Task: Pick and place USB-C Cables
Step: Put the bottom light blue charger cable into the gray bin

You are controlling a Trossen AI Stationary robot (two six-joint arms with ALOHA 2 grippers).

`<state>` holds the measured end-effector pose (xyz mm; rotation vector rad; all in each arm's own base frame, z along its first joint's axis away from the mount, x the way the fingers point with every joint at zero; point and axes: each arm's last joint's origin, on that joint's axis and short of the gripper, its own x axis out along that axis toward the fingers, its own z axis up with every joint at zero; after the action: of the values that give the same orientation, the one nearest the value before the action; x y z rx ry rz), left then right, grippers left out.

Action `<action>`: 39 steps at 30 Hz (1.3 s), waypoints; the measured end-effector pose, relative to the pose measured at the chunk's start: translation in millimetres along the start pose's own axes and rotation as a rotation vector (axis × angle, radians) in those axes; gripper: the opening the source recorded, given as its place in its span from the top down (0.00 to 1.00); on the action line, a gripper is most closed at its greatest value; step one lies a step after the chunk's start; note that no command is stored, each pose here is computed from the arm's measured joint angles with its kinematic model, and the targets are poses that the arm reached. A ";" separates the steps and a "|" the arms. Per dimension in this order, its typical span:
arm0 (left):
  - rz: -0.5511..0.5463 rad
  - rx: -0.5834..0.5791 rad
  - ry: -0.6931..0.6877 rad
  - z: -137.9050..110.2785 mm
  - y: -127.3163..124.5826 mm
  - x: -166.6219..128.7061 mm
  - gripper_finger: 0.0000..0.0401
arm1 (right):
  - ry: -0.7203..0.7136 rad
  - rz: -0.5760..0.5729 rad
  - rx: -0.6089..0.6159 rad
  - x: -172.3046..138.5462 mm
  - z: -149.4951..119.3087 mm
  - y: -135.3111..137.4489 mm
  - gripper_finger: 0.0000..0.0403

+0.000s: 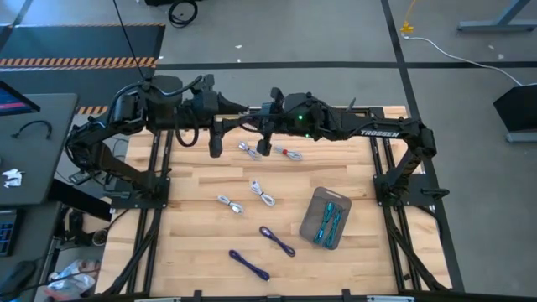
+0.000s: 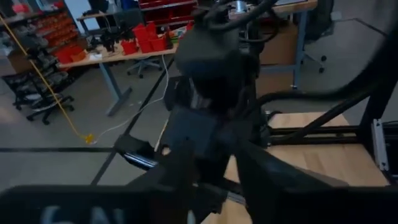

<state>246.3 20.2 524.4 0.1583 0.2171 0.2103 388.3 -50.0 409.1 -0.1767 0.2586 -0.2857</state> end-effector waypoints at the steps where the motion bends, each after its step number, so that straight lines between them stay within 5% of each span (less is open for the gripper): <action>1: 0.001 0.009 -0.002 0.2 0.1 0.0 0.65 | 0.034 -0.008 0.004 0.3 -3.6 -2.8 0.95; 10: -0.020 -0.026 0.338 -32.5 -2.1 -3.8 0.56 | 0.506 0.065 0.132 -50.6 -32.5 -17.3 0.95; 18: 0.140 -0.028 0.638 -60.4 -2.5 3.2 0.61 | 0.803 0.168 0.295 -92.9 -42.3 16.1 0.95; 31: 0.304 -0.053 0.760 -76.0 11.6 23.4 0.65 | 1.106 0.135 0.365 -112.3 -77.4 89.4 0.95; 39: 0.325 -0.078 0.819 -81.8 14.0 24.3 0.65 | 1.206 0.131 0.295 -121.2 -115.9 122.3 0.95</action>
<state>248.1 49.9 443.3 0.0199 0.9996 0.6038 275.1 86.1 300.7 0.3324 1.4077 -0.2683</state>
